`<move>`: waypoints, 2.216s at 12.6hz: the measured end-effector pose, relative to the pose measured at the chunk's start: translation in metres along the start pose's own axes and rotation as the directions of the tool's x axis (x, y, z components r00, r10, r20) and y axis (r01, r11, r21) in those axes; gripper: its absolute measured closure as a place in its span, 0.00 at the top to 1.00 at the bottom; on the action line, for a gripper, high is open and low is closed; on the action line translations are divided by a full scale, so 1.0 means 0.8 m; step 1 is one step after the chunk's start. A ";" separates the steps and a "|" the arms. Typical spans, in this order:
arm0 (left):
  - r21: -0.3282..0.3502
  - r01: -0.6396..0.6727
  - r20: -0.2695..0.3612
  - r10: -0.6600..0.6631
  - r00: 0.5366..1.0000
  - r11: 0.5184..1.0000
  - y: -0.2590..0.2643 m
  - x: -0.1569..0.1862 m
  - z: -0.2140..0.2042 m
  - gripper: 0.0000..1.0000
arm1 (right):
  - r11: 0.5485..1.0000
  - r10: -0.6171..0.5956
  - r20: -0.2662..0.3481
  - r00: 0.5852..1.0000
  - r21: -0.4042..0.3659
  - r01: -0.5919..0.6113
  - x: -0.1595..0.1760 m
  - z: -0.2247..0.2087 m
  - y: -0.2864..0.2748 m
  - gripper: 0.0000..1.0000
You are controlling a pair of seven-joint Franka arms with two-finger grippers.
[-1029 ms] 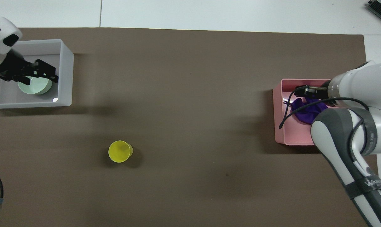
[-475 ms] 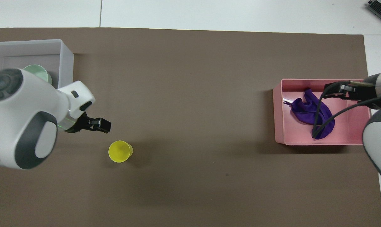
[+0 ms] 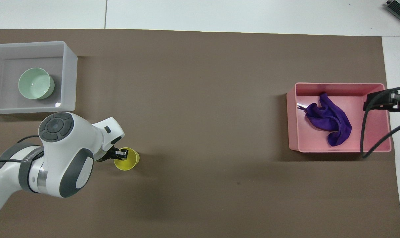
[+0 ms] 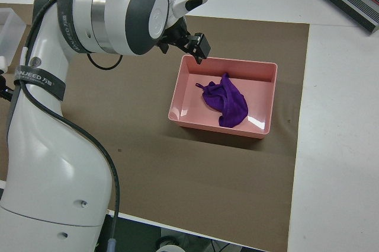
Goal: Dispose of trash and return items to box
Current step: 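Reach the left gripper to the yellow cup while the right gripper withdraws, then grasp the yellow cup with the left gripper and lift it, then carry the yellow cup into the clear box beside the bowl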
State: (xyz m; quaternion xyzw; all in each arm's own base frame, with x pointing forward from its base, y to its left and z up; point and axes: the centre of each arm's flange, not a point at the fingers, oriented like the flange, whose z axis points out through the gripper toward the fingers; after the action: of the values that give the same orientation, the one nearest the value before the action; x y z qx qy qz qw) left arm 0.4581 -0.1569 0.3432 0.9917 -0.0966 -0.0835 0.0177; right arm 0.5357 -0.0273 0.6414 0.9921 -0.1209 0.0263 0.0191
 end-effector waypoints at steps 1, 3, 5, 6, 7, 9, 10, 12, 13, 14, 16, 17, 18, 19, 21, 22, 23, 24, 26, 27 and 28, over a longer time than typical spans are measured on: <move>0.000 0.001 -0.001 -0.001 1.000 1.000 -0.001 0.000 0.000 0.33 | 1.000 0.002 -0.001 1.000 0.000 -0.002 -0.001 -0.001 0.002 1.00; -0.010 0.007 -0.004 -0.007 1.000 1.000 0.000 0.001 -0.003 0.07 | 1.000 -0.008 0.002 1.000 0.000 0.008 -0.001 0.000 0.002 1.00; -0.015 0.037 -0.017 -0.038 0.999 0.999 -0.002 0.006 -0.013 0.04 | 0.998 -0.063 0.004 0.998 0.000 0.063 -0.001 0.002 0.002 1.00; -0.018 0.053 -0.022 -0.053 0.998 0.998 -0.005 0.010 -0.024 0.04 | 0.997 -0.078 0.004 0.997 0.000 0.078 -0.001 0.002 0.002 1.00; -0.023 0.073 -0.026 -0.074 0.997 0.997 -0.009 0.017 -0.043 0.04 | 0.996 -0.087 0.006 0.996 0.000 0.087 0.000 0.003 0.001 1.00; -0.040 0.136 -0.042 -0.138 0.990 0.990 -0.044 0.034 -0.111 0.04 | 0.994 -0.112 0.011 0.994 -0.001 0.112 0.001 0.006 0.001 1.00; -0.051 0.179 -0.056 -0.181 0.982 0.983 -0.075 0.041 -0.151 0.04 | 0.992 -0.123 0.016 0.992 -0.001 0.123 0.001 0.008 0.001 1.00; -0.048 0.255 -0.091 -0.259 0.962 0.966 -0.145 0.054 -0.213 0.04 | 0.990 -0.143 0.041 0.989 -0.002 0.143 -0.001 0.012 0.001 1.00; -0.029 0.288 -0.116 -0.289 0.950 0.957 -0.178 0.065 -0.231 0.04 | 0.988 -0.153 0.045 0.987 -0.002 0.153 -0.002 0.013 0.001 1.00; -0.017 0.316 -0.136 -0.315 0.939 0.949 -0.207 0.080 -0.240 0.04 | 0.987 -0.158 0.047 0.986 -0.002 0.158 -0.002 0.014 0.000 1.00; -0.018 0.373 -0.162 -0.371 0.915 0.928 -0.264 0.112 -0.246 0.04 | 0.987 -0.163 0.048 0.985 -0.002 0.163 -0.002 0.015 -0.004 1.00; -0.015 0.398 -0.169 -0.395 0.903 0.917 -0.294 0.124 -0.242 0.04 | 0.986 -0.165 0.049 0.985 -0.002 0.166 -0.003 0.016 -0.005 1.00; -0.014 0.417 -0.182 -0.412 0.893 0.909 -0.328 0.137 -0.235 0.04 | 0.986 -0.168 0.051 0.985 -0.002 0.168 -0.003 0.016 -0.007 1.00; -0.018 0.430 -0.205 -0.424 0.882 0.903 -0.358 0.148 -0.226 0.04 | 0.986 -0.168 0.052 0.984 -0.002 0.169 -0.003 0.017 -0.007 1.00; -0.029 0.464 -0.257 -0.456 0.852 0.885 -0.406 0.162 -0.210 0.04 | 0.986 -0.169 0.053 0.984 -0.002 0.169 -0.003 0.018 -0.007 1.00; -0.033 0.478 -0.261 -0.469 0.843 0.878 -0.424 0.165 -0.199 0.04 | 0.986 -0.169 0.053 0.984 -0.002 0.169 -0.003 0.018 -0.007 1.00; -0.034 0.486 -0.257 -0.478 0.840 0.873 -0.433 0.168 -0.187 0.04 | 0.986 -0.169 0.052 0.984 -0.002 0.169 -0.003 0.018 -0.007 1.00; -0.034 0.487 -0.249 -0.480 0.842 0.873 -0.436 0.173 -0.173 0.04 | 0.986 -0.169 0.051 0.984 -0.002 0.169 -0.003 0.018 -0.007 1.00; -0.035 0.483 -0.238 -0.476 0.846 0.875 -0.436 0.187 -0.144 0.04 | 0.986 -0.169 0.051 0.984 -0.002 0.169 -0.003 0.017 -0.007 1.00; -0.036 0.480 -0.237 -0.474 0.848 0.877 -0.436 0.192 -0.135 0.04 | 0.986 -0.169 0.051 0.984 -0.002 0.169 -0.003 0.017 -0.007 1.00; -0.036 0.480 -0.232 -0.474 0.849 0.877 -0.436 0.194 -0.129 0.04 | 0.986 -0.169 0.051 0.984 -0.002 0.169 -0.003 0.017 -0.007 1.00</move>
State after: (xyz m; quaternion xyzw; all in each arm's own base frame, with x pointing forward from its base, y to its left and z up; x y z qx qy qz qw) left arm 0.6919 0.1570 0.4017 0.9875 0.1542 0.0330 -0.0040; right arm 0.5355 -0.0216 0.6271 0.9991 -0.0369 -0.0007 0.0211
